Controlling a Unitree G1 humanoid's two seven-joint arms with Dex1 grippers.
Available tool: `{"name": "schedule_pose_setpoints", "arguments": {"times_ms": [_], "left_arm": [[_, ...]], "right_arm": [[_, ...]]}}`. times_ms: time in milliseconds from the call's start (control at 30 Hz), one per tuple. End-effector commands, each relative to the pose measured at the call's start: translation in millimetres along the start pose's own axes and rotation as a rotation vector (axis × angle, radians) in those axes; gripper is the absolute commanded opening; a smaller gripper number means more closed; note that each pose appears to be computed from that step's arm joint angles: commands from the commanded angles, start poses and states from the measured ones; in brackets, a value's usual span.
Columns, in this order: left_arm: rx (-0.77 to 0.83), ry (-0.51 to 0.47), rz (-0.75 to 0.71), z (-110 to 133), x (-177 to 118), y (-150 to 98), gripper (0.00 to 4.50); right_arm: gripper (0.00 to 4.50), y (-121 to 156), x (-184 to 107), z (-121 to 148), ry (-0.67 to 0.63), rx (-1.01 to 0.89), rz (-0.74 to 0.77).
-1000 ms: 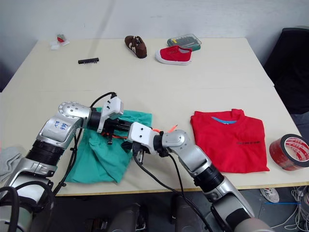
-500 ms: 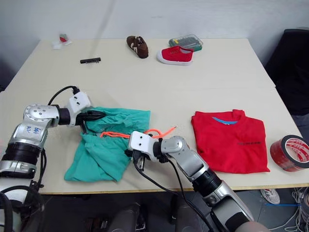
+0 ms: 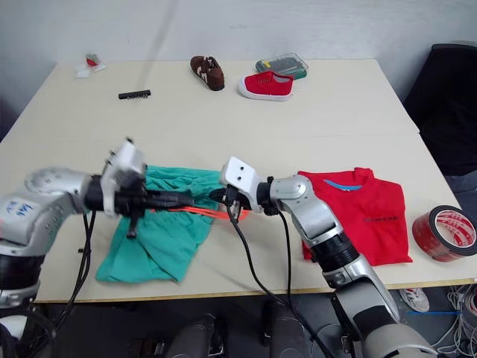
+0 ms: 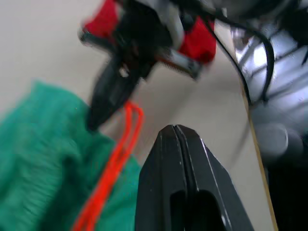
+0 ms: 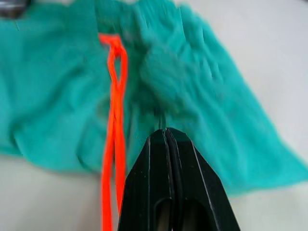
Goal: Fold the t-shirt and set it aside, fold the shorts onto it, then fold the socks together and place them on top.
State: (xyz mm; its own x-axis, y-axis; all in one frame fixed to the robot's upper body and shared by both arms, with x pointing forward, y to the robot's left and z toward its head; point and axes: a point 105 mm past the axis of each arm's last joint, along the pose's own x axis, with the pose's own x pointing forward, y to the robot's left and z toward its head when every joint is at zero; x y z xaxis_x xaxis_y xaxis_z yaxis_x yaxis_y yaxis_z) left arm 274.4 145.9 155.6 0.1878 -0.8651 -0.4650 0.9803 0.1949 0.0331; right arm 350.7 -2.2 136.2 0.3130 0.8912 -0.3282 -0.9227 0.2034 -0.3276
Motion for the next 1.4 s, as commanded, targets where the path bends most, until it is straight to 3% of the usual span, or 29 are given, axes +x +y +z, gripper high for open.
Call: {"name": "schedule_pose_setpoints", "arguments": {"times_ms": [33, 100, 300, 533, 700, 833, 967, 1167, 1300, 1400], "left_arm": [[0.072, 0.167, 0.102, -35.3, 4.6, 5.9, 0.00], [0.074, 0.194, 0.142, -47.0, 1.9, 8.0, 0.00], [-0.002, 0.140, 0.200, -62.1, -3.5, -0.1, 0.00], [-0.037, 0.045, 0.247, -57.3, -5.2, 1.9, 0.00], [-0.067, -0.145, 0.248, -12.3, -25.6, 9.6, 0.00], [-0.051, -0.264, 0.289, 28.5, -31.2, 32.8, 0.00], [-0.037, -0.185, 0.429, 23.4, -19.7, 69.0, 0.00], [-0.016, -0.014, 0.574, -16.6, -22.9, 103.2, 0.00], [-0.033, -0.013, 0.595, -30.9, -32.8, 109.4, 0.00], [-0.028, -0.113, 0.563, -19.3, -51.7, 103.4, 0.00]], "right_arm": [[0.04, -9.9, 16.2, 14.0, -0.046, -0.089, -0.050], [0.04, -15.2, 24.5, 19.6, -0.071, -0.101, -0.087], [0.04, -32.1, 40.8, 23.4, -0.090, -0.074, -0.201], [0.04, -53.3, 35.9, 25.7, -0.145, 0.063, -0.297], [0.04, -38.8, 19.2, 60.0, -0.306, 0.134, -0.154], [0.04, 4.3, 7.2, 76.6, -0.349, 0.128, 0.040], [0.04, 39.0, 15.1, 58.6, -0.245, 0.099, 0.150], [0.04, 50.4, 40.0, 17.1, -0.073, 0.079, 0.106], [0.04, 47.3, 35.1, -6.5, 0.015, 0.031, 0.060], [0.04, 49.2, 17.0, -3.9, -0.036, 0.126, 0.079]]}}
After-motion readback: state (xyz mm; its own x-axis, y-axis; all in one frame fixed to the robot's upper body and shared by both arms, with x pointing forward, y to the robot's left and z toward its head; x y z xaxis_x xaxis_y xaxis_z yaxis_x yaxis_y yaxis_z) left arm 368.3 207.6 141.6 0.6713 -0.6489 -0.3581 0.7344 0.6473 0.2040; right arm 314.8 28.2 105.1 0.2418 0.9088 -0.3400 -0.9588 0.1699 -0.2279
